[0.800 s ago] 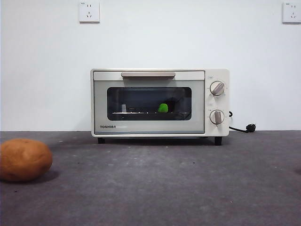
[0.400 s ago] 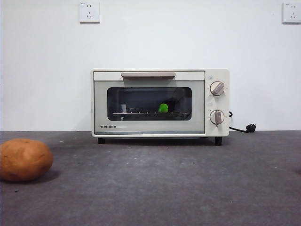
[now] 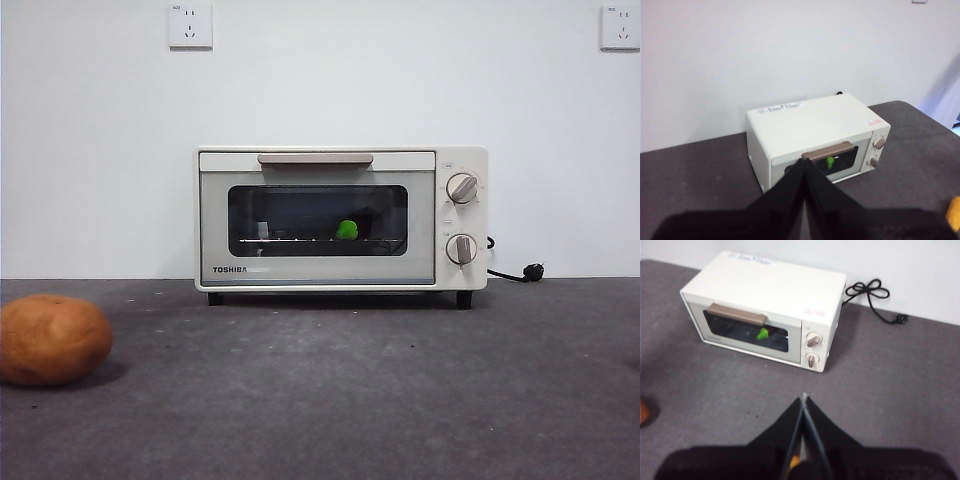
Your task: Take the eggplant from the table,put the eggplant in the oven
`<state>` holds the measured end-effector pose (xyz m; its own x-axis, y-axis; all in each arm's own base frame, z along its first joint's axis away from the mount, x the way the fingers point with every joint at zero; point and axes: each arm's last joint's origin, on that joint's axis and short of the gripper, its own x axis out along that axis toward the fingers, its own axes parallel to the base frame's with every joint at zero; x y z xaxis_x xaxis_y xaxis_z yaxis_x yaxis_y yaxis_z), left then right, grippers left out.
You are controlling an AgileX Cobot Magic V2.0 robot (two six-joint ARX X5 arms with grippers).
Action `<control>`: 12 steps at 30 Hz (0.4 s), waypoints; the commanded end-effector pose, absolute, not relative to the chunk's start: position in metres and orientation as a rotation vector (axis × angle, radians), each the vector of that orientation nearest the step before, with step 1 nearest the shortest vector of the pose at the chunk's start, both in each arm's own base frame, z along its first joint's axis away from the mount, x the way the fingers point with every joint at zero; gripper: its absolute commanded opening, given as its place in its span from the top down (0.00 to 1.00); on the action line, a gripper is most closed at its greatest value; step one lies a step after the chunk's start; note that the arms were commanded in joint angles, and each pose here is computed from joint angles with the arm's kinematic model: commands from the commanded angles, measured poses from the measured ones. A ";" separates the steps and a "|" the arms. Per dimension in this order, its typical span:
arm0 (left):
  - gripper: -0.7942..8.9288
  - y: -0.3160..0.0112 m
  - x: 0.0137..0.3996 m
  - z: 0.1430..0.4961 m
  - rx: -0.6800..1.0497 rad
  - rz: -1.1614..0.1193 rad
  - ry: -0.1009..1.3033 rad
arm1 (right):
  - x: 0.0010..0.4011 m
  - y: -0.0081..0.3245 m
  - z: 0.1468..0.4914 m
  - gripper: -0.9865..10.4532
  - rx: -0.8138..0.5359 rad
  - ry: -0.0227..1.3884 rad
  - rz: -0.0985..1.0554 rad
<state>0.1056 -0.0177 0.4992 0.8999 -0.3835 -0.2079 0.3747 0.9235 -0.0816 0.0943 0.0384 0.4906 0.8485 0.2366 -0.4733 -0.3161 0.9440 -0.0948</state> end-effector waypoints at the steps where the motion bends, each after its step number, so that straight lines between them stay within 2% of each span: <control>1: 0.92 -0.018 0.106 0.498 -0.027 -0.395 0.240 | 0.097 0.040 0.488 0.91 -0.184 0.502 0.290; 12: 0.92 -0.018 0.105 0.497 -0.030 -0.398 0.253 | 0.104 0.043 0.477 0.91 -0.223 0.638 0.288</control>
<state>0.1079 -0.0179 0.4948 0.8887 -0.3829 -0.2522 0.3708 0.9238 -0.0959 0.1036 0.0426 0.4782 0.7756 0.2036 -0.5975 -0.3300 0.9377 -0.1089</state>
